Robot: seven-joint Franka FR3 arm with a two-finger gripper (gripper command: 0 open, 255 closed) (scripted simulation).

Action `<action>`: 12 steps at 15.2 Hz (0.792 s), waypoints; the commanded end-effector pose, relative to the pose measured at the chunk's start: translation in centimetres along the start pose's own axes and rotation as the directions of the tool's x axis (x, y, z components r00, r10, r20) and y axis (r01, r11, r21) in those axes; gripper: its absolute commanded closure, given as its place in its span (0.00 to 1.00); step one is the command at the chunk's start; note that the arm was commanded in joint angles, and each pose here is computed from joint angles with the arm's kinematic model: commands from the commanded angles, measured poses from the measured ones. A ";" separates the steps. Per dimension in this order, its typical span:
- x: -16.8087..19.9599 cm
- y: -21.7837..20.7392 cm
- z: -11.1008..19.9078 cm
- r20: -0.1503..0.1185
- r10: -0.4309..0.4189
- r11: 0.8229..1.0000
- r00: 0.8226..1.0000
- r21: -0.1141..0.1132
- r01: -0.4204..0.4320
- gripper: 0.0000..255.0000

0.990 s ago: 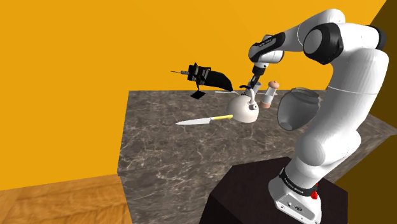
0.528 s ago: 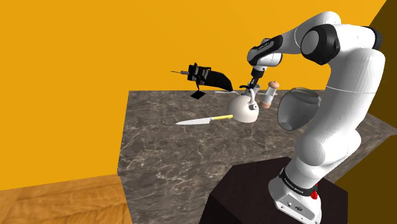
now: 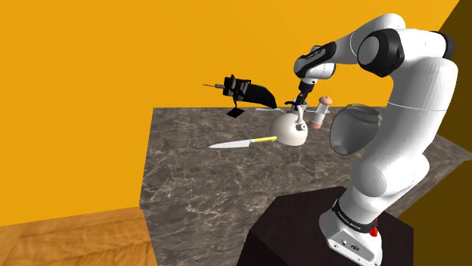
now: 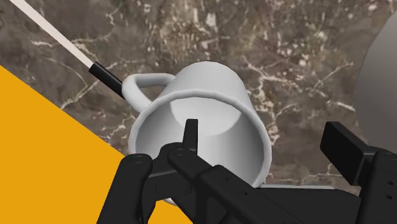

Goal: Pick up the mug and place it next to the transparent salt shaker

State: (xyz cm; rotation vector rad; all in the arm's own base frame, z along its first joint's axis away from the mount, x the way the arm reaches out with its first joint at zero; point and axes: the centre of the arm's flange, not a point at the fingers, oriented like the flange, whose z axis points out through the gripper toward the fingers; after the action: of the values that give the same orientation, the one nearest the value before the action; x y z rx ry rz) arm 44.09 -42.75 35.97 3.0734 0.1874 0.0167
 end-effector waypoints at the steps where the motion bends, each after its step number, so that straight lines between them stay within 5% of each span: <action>1: 0.0 0.0 0.0 0.000 0.000 1.000 1.000 0.000 0.000 0.00; 5: 0.0 0.0 -5.0 0.000 0.000 1.000 1.000 0.000 0.000 0.00; 12: 0.0 0.0 -5.0 0.000 0.000 1.000 1.000 0.000 0.000 0.00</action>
State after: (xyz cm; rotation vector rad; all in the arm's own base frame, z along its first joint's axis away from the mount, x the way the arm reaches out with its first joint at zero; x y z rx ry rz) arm 44.01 -42.45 40.95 3.0733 0.1874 0.0169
